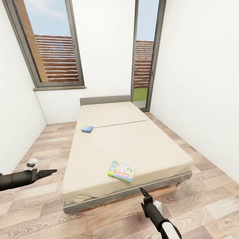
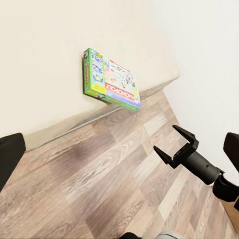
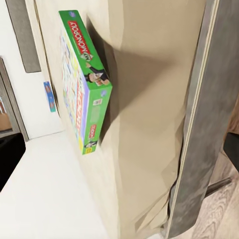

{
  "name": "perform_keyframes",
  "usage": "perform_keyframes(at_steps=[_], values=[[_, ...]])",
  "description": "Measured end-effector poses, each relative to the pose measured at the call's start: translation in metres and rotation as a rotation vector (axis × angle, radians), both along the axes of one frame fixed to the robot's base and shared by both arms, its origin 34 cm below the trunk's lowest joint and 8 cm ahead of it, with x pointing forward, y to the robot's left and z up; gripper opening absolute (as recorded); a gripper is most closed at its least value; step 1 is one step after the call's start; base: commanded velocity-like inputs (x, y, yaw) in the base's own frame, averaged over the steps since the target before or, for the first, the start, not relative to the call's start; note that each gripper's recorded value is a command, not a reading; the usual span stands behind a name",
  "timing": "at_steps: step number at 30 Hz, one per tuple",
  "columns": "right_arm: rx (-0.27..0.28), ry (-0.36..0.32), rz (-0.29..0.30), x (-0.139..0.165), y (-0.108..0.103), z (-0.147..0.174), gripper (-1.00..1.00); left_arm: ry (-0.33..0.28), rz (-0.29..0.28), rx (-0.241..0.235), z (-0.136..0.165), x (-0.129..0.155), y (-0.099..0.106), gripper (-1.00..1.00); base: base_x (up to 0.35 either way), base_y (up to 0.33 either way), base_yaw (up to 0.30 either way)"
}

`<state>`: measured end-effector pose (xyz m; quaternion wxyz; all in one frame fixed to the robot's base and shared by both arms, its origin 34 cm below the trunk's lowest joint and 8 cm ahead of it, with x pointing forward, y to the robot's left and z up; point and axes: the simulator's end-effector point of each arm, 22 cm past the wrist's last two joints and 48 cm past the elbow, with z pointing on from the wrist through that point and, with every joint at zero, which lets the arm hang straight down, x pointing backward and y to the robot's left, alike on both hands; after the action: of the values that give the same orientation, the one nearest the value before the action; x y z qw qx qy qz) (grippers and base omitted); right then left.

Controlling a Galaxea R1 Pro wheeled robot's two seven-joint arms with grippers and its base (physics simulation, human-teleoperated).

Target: Put all the toys in the child's room - the three board games (two on the bed and one on the table), the two jigsaw puzzles on the table, and the tennis ball on the table - inside the toy box on the table in the child's room.

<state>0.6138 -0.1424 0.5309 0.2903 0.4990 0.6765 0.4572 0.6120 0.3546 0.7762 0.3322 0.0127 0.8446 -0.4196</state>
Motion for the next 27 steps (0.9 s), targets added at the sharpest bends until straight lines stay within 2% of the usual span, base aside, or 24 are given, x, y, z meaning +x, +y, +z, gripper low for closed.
perform_keyframes(at_steps=[27], values=[[0.000, -0.003, 0.001, 0.0004, 0.0002, 0.0006, 1.00, -0.002, 0.002, 0.009, 0.0018, -0.0003, 0.0048, 1.00, 0.099, 0.060, 0.000]])
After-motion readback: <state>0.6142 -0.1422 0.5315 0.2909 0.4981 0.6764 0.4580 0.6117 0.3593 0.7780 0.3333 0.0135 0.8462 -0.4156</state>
